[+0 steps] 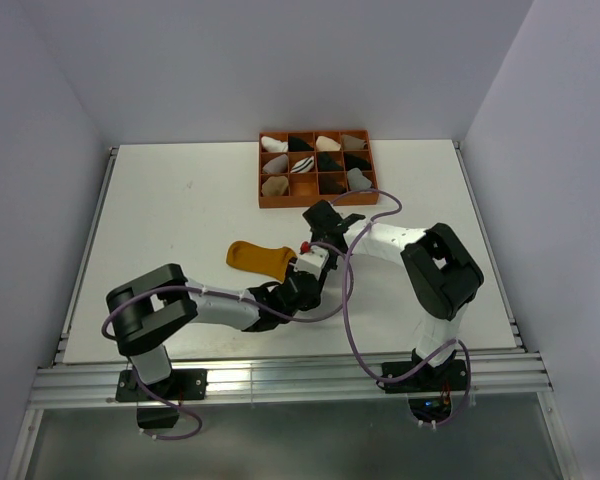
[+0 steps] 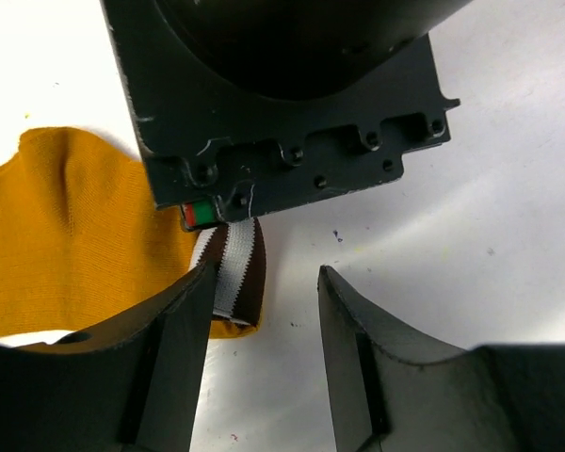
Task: Roll the socks
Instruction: Roll the sock at the center of the board.
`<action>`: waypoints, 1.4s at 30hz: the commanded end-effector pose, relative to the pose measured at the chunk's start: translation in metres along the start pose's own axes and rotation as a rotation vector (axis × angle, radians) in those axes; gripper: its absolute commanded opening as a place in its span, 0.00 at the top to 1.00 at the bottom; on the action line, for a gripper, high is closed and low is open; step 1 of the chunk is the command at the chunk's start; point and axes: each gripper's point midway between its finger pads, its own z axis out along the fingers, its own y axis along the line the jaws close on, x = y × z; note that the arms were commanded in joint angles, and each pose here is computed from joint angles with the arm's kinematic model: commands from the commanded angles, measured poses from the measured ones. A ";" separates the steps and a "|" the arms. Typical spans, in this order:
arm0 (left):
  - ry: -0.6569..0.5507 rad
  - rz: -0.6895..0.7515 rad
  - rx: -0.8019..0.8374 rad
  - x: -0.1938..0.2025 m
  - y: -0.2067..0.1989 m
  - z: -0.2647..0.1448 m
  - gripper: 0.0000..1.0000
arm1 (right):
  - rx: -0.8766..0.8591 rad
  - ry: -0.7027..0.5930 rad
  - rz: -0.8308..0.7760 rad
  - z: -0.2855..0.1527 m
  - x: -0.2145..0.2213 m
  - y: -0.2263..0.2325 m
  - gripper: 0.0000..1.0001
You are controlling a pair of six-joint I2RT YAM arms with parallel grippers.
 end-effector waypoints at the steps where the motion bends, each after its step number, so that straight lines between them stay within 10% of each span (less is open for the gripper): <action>1: 0.002 -0.002 -0.030 -0.005 -0.003 0.004 0.48 | 0.065 -0.001 -0.014 0.008 -0.002 -0.015 1.00; 18: 0.127 0.056 -0.212 0.021 0.022 0.007 0.53 | 0.028 0.013 0.006 0.001 -0.007 -0.015 1.00; 28: 0.173 0.087 -0.232 0.032 0.019 0.016 0.85 | -0.023 -0.003 0.027 -0.006 -0.014 -0.009 1.00; 31: 0.168 0.078 -0.231 0.029 0.019 0.015 0.99 | -0.069 -0.034 0.050 -0.013 -0.019 -0.004 0.88; 35: 0.171 -0.004 -0.180 0.021 0.020 0.008 0.99 | -0.131 -0.083 0.074 -0.027 -0.033 0.002 0.61; 42: 0.185 -0.328 0.021 0.002 0.019 0.000 0.99 | -0.194 -0.221 0.121 -0.066 -0.062 0.004 0.43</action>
